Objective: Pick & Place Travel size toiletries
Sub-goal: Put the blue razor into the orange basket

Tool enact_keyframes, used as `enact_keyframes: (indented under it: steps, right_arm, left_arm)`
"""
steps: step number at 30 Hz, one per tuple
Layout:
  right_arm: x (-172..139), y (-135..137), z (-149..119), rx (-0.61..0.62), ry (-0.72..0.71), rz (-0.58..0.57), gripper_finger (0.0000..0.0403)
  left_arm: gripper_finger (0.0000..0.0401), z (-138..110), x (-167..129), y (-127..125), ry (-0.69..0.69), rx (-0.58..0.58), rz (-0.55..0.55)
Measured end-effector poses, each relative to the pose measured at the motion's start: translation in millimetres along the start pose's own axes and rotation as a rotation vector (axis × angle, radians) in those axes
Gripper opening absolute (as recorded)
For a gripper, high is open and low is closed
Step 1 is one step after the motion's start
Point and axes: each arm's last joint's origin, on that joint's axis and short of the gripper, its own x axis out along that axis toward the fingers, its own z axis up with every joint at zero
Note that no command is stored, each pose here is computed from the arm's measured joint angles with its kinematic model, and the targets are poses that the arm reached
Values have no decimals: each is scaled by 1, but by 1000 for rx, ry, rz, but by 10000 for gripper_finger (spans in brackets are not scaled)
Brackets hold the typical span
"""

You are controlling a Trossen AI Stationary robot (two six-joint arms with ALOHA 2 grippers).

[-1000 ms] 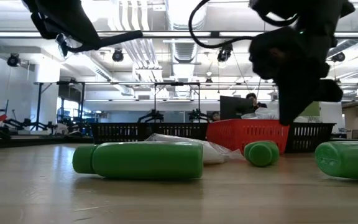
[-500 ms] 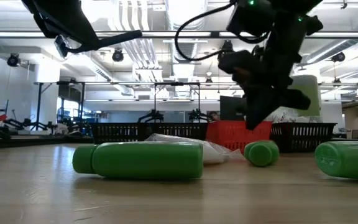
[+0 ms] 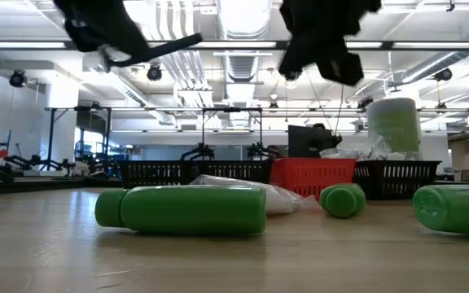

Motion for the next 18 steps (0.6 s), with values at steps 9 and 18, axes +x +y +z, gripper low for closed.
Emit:
enact_keyframes:
  steps: [9, 18]
  right_arm:
    - [-24, 33, 21, -67, -190, 29, 123]
    - [-46, 54, 32, -20, -432, -40, 222]
  left_arm:
    - [26, 32, 17, 12, -248, -150, -107]
    - [26, 59, 16, 18, -468, -131, -93]
